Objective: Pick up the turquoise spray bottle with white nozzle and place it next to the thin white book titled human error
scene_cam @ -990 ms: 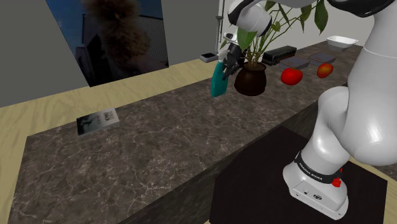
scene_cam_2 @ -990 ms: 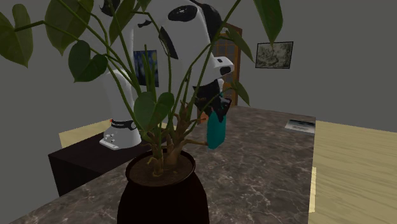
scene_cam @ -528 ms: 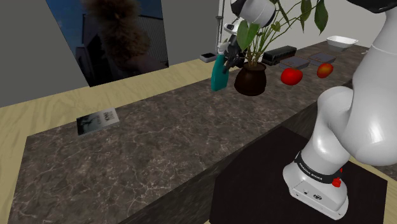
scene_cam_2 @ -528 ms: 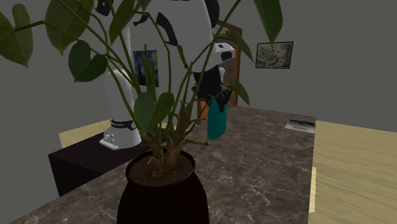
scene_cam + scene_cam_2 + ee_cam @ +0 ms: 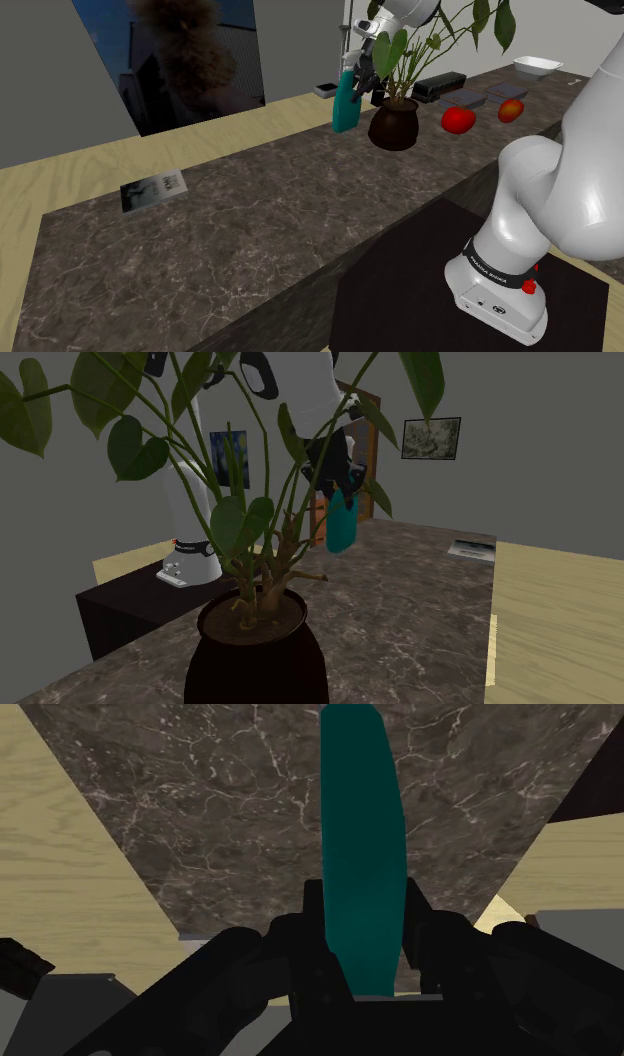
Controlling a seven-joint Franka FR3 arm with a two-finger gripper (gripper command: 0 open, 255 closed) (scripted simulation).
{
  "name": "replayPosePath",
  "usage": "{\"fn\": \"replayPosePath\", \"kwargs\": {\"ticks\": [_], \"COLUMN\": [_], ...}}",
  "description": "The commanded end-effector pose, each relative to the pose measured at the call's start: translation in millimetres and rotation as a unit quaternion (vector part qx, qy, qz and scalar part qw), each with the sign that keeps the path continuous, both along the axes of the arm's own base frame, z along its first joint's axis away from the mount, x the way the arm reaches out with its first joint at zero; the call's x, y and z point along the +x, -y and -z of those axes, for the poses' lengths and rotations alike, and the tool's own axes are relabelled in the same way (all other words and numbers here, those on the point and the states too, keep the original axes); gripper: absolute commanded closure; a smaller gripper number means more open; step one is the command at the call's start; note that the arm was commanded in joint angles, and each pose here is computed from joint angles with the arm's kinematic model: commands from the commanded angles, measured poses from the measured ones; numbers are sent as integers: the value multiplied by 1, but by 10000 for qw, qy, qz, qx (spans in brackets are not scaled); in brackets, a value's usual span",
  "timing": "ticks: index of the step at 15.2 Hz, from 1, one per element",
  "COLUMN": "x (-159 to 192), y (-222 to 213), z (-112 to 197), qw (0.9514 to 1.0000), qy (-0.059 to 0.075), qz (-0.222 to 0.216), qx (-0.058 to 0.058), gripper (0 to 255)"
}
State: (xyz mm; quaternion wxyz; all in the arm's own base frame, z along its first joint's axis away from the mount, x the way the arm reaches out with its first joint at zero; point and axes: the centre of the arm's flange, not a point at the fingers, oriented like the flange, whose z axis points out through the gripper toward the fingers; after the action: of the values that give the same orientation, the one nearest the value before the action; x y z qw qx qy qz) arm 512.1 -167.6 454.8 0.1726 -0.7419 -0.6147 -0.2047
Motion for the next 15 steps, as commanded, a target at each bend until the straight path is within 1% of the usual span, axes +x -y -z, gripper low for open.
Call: {"fn": "replayPosePath", "kwargs": {"ticks": [1, 15], "x": [0, 0], "y": [1, 1], "z": [-10, -84], "qw": [10000, 10000], "qy": [-2, -2], "qz": [1, 1], "qx": [-1, -1], "gripper": [255, 255]}}
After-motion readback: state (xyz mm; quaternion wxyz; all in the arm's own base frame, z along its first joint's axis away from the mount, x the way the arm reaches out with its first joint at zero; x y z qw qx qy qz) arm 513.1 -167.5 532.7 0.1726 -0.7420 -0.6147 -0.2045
